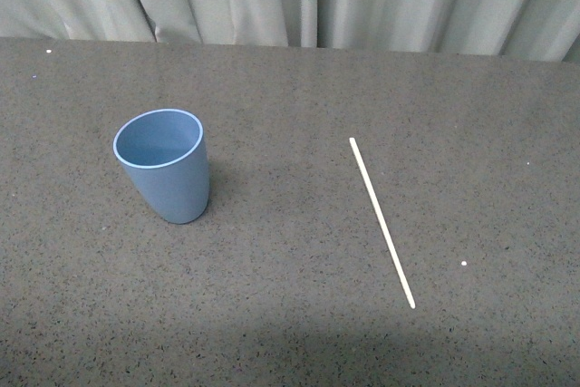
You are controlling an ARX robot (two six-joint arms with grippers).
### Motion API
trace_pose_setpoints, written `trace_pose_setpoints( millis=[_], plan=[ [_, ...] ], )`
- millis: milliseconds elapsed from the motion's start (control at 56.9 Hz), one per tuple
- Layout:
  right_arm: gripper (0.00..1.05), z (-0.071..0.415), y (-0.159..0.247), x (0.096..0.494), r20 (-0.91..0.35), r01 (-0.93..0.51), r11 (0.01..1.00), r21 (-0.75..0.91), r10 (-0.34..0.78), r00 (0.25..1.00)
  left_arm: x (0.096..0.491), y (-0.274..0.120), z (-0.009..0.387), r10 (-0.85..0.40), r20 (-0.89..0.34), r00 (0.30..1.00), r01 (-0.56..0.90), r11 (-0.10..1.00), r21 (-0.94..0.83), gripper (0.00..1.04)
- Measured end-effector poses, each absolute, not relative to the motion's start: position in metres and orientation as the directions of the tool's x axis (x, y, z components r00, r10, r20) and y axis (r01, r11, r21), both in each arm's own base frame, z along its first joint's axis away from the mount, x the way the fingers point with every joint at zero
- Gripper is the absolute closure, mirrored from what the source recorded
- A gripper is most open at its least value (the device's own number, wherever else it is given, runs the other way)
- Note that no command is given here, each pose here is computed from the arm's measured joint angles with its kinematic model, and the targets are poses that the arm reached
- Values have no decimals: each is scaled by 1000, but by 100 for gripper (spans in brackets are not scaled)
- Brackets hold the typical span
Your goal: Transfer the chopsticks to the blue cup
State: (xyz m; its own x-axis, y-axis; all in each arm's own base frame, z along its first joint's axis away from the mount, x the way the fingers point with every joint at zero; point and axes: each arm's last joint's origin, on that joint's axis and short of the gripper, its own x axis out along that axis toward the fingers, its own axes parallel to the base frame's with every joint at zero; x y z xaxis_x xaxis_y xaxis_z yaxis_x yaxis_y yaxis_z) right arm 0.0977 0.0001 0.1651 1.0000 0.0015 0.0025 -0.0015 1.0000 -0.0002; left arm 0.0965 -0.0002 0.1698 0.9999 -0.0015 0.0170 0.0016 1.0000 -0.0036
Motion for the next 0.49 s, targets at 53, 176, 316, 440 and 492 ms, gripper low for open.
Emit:
trace_pose_setpoints(
  millis=[53, 176, 316, 440, 492],
  plan=[
    [9, 165, 0, 98, 2, -2, 1000, 0, 2, 1000, 97, 0, 170, -2, 17, 1000, 2, 1000, -4, 7],
    [9, 165, 0, 98, 2, -2, 1000, 0, 2, 1000, 97, 0, 170, -2, 17, 1000, 2, 1000, -4, 7],
    [9, 165, 0, 98, 2, -2, 1000, 0, 2, 1000, 97, 0, 170, -2, 17, 1000, 2, 1000, -4, 7],
    [9, 165, 0, 98, 2, -2, 1000, 0, 2, 1000, 97, 0, 170, -2, 17, 1000, 2, 1000, -4, 7],
    [9, 165, 0, 98, 2, -2, 1000, 0, 2, 1000, 97, 0, 170, -2, 17, 1000, 2, 1000, -4, 7]
  ],
)
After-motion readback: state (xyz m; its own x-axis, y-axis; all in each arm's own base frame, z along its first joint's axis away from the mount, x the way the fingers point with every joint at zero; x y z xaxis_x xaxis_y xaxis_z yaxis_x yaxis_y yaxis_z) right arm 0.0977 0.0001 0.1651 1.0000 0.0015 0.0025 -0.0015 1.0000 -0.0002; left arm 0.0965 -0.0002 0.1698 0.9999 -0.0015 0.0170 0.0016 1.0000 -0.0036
